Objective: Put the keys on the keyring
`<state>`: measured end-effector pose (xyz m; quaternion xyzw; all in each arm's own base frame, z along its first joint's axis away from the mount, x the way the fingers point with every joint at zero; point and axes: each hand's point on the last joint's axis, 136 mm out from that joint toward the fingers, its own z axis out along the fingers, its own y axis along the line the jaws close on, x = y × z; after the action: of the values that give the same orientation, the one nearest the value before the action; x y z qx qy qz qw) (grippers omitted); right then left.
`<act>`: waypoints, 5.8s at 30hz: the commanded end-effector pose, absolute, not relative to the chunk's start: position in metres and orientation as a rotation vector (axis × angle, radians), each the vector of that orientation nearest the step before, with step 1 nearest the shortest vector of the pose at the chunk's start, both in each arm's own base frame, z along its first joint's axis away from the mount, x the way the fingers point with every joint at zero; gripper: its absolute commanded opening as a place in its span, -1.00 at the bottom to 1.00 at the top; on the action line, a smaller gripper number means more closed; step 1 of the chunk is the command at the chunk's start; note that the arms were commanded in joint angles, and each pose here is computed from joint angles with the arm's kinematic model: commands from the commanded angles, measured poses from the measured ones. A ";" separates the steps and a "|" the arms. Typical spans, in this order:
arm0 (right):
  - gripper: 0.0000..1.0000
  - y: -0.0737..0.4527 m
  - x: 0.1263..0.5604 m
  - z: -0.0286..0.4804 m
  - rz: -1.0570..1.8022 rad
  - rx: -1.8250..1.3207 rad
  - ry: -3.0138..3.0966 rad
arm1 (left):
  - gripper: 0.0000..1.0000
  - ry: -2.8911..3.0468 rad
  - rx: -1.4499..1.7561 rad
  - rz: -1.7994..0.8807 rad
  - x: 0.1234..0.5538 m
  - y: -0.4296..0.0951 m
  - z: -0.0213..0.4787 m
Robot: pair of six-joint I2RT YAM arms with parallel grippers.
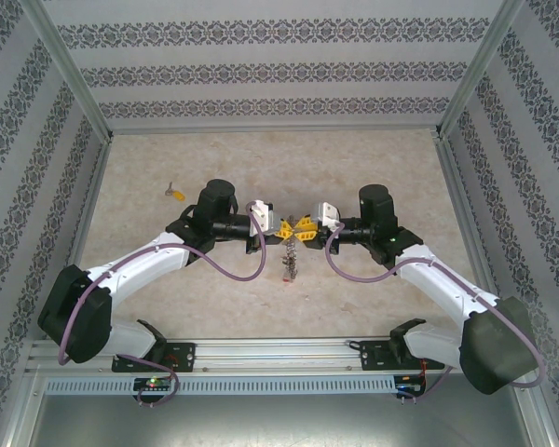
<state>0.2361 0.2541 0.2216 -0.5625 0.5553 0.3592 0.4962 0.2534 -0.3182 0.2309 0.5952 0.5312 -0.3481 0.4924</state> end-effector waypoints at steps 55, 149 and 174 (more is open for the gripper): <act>-1.00 0.246 0.268 0.185 0.192 -1.517 1.472 | 0.99 2.388 -0.403 -0.079 0.370 -0.041 0.178; -1.00 0.241 0.244 0.207 0.334 -1.546 1.483 | -0.01 3.289 0.243 -0.545 0.326 -0.104 0.032; -1.00 0.239 0.244 0.211 0.315 -1.539 1.486 | -0.03 3.277 0.193 -0.409 0.311 -0.100 0.028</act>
<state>0.2411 0.2368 0.1843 -0.6316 0.6255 0.1331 0.4384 0.3043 -0.0969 0.0318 0.0506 0.9862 -0.1318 -0.0868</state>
